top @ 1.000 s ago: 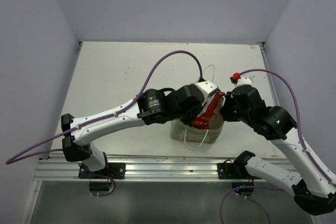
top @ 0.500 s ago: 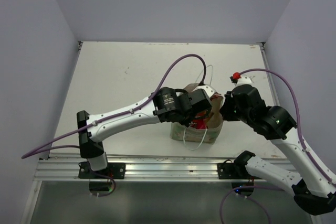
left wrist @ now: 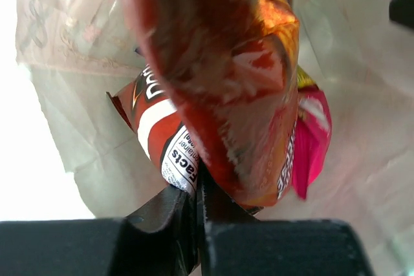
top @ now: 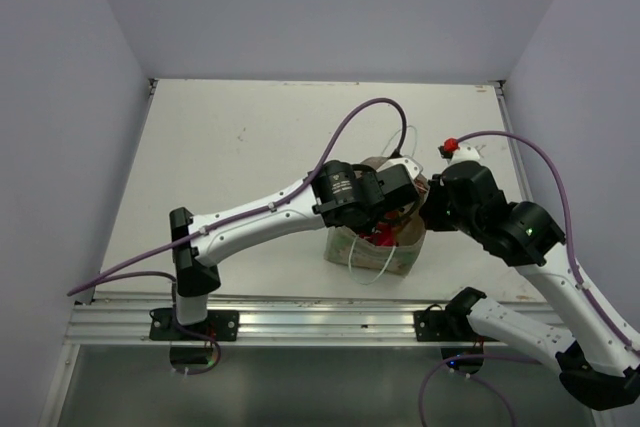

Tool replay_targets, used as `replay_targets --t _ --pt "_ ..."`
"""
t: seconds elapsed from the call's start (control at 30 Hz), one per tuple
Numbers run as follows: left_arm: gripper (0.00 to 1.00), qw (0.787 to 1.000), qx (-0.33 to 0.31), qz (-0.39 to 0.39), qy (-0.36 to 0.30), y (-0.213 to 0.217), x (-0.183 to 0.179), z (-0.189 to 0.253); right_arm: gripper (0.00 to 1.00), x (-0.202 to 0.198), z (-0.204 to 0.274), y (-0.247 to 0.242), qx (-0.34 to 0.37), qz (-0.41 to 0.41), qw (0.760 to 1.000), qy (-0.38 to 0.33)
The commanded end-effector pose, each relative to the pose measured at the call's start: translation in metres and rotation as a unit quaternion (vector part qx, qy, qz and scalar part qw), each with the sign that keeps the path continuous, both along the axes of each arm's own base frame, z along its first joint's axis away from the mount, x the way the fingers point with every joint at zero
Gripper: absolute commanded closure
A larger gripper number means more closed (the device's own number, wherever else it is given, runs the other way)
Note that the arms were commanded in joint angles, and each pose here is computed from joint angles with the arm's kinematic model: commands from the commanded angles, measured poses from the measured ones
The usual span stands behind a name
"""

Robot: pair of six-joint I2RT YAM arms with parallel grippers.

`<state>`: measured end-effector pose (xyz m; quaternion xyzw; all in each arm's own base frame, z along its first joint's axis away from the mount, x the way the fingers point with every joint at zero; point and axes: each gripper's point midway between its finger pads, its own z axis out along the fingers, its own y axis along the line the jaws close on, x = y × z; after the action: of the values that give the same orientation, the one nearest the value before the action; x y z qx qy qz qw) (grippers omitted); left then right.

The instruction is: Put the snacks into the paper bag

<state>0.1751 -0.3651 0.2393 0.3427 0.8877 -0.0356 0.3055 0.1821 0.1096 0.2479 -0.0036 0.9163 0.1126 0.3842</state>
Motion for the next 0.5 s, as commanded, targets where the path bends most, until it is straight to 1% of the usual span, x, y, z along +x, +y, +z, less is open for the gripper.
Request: replay_targets --t 0.0,0.13,0.23,0.33,0.37,0.4,0.43,0.47 --pt "0.90 1.000 -0.001 -0.011 -0.005 -0.012 0.006 0.004 1.00 -0.004 0.006 -0.006 -0.005 -0.005 1.000 -0.002" --pt "0.88 1.000 0.015 -0.005 -0.001 -0.008 0.005 -0.004 1.00 -0.005 0.006 -0.009 -0.008 -0.008 1.000 -0.005" --pt "0.84 1.000 0.005 0.012 -0.019 0.000 0.009 0.009 1.00 -0.004 0.006 -0.009 -0.008 -0.007 1.000 -0.005" --pt "0.71 0.996 -0.049 0.036 -0.066 0.004 0.020 0.052 1.00 -0.003 0.005 -0.007 -0.009 -0.005 1.000 -0.003" --pt "0.65 0.992 -0.090 0.040 -0.081 0.005 0.020 0.080 1.00 -0.003 0.005 -0.006 -0.008 -0.005 1.000 -0.003" --pt "0.51 0.988 -0.116 0.043 -0.090 0.006 0.021 0.096 1.00 -0.003 0.005 -0.006 -0.008 -0.005 1.000 -0.003" --pt "0.45 0.982 -0.154 0.042 -0.102 0.001 0.023 0.115 1.00 -0.003 0.004 -0.006 -0.009 -0.004 1.000 -0.001" --pt "0.39 0.973 -0.195 0.042 -0.114 0.008 0.019 0.141 1.00 -0.002 0.004 -0.005 -0.009 -0.004 1.000 -0.001"
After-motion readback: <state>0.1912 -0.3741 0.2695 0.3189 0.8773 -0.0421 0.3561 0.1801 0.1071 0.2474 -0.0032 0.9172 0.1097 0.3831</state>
